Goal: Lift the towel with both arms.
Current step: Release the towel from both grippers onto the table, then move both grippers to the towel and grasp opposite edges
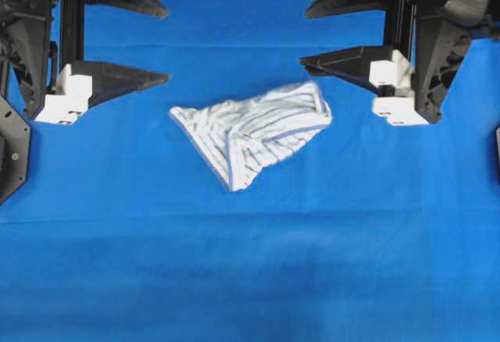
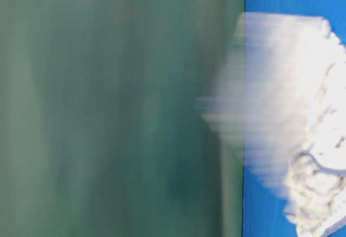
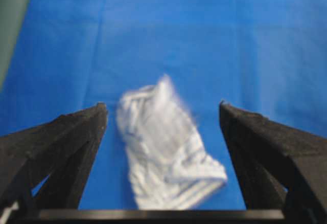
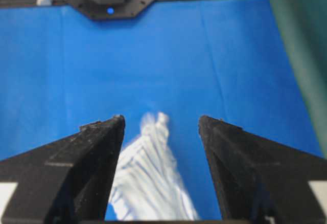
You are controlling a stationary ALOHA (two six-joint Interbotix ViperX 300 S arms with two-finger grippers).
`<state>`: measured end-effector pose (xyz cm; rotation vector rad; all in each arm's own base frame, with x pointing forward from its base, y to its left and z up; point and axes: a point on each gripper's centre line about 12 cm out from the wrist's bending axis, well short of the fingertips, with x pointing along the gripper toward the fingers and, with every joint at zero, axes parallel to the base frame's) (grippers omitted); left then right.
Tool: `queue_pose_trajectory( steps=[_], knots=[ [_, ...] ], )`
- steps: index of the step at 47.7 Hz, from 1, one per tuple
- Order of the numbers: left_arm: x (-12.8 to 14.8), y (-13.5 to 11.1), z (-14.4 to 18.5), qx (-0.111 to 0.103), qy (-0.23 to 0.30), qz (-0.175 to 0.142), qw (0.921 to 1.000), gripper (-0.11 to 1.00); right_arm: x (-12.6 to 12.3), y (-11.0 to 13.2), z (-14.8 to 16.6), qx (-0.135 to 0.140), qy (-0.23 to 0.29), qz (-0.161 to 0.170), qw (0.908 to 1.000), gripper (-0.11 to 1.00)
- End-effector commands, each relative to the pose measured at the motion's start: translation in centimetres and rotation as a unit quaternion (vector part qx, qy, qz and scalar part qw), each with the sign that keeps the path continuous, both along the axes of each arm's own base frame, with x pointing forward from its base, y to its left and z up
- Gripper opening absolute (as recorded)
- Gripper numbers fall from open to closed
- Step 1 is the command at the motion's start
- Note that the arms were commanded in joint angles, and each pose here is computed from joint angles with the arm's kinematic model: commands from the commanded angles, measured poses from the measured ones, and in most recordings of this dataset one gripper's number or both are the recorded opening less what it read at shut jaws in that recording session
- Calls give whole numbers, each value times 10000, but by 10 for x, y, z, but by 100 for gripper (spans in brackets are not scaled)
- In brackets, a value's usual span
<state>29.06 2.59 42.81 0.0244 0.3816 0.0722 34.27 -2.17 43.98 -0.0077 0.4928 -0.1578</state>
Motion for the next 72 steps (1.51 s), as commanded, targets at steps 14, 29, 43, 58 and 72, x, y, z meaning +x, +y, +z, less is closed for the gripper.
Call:
queue_pose_trajectory(
  steps=[14,29,43,58,72],
  knots=[
    [9,-11,-60,-193,188,-111,9996,91,2,10,-69,329,597,-18,9977,64],
    [29,-29,-151,-432,805,-272,9954,91,14,21,-166,592,1261,25,9902,64],
    [37,-40,-215,-422,1459,-405,9876,91,28,23,-239,611,1788,103,9819,64],
    [45,-43,-285,-404,1793,-406,9821,91,39,15,-297,683,2006,92,9772,64],
    [58,-44,-323,-402,1740,-400,9831,91,46,7,-327,766,2011,48,9766,64]
  ],
)
